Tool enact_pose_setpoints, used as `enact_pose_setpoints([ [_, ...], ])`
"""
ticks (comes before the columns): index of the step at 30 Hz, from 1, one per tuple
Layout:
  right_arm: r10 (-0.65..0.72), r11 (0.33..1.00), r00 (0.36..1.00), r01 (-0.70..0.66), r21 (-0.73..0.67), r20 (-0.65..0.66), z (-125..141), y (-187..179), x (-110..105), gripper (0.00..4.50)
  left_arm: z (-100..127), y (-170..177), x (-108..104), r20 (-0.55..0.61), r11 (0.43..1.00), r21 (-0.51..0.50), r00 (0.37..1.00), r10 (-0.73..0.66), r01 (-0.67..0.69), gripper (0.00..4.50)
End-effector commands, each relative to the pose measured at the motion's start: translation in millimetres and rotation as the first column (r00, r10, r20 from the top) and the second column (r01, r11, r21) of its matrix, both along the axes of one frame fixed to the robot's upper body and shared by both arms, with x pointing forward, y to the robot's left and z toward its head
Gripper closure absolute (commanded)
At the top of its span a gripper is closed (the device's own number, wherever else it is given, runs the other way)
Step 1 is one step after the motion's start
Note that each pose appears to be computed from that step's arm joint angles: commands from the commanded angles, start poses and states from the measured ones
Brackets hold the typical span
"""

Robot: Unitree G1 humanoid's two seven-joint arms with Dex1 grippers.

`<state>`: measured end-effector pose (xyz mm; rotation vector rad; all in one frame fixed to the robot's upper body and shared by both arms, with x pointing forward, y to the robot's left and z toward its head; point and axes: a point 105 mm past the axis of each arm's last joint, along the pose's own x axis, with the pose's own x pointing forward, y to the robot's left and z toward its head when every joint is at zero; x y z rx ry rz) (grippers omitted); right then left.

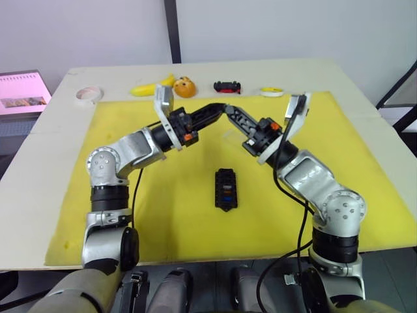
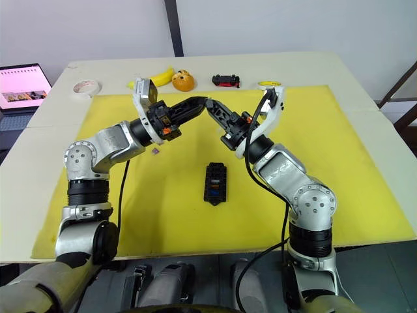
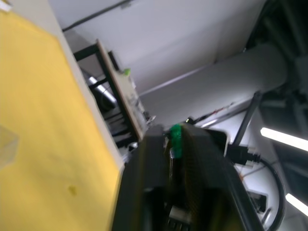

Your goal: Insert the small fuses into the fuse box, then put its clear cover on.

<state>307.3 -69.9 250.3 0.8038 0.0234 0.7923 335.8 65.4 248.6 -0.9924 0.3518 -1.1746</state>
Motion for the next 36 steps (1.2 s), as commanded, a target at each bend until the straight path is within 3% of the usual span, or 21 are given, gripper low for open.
enact_pose_setpoints([
  [1,0.061,0.996,0.993,-0.054,-0.068,0.098,17,-2,-16,4.50,6,30,-12,0.150,0.989,0.148,0.988,-0.030,0.007,2.00],
  [5,0.139,0.976,0.985,-0.119,-0.180,0.106,15,-9,-26,4.50,5,51,-25,0.244,0.958,0.285,0.963,-0.116,0.043,0.01],
  [9,0.193,0.957,0.976,-0.166,-0.238,0.097,13,-12,-29,4.50,6,53,-24,0.277,0.954,0.295,0.952,-0.132,0.047,0.01],
  [13,0.245,0.923,0.963,-0.197,-0.331,0.110,13,-12,-29,4.50,-1,49,-31,0.374,0.923,0.380,0.903,-0.214,0.061,0.01],
  [17,0.321,0.846,0.941,-0.233,-0.480,0.110,6,-12,-33,4.50,-23,49,-45,0.461,0.836,0.542,0.801,-0.381,0.085,0.01],
  [21,0.389,0.747,0.914,-0.239,-0.621,0.116,2,-15,-35,4.50,-43,46,-52,0.545,0.736,0.676,0.650,-0.529,0.031,0.01],
  [27,0.508,0.539,0.854,-0.217,-0.814,0.109,-8,-21,-37,4.50,-67,40,-51,0.611,0.657,0.750,0.466,-0.640,-0.082,0.01],
  [32,0.601,0.376,0.796,-0.205,-0.904,0.069,-25,-25,-38,4.50,-80,26,-54,0.639,0.660,0.743,0.416,-0.647,-0.113,0.01],
  [36,0.645,0.299,0.762,-0.183,-0.937,0.058,-37,-25,-37,4.50,-86,20,-54,0.645,0.662,0.740,0.403,-0.649,-0.120,0.01],
])
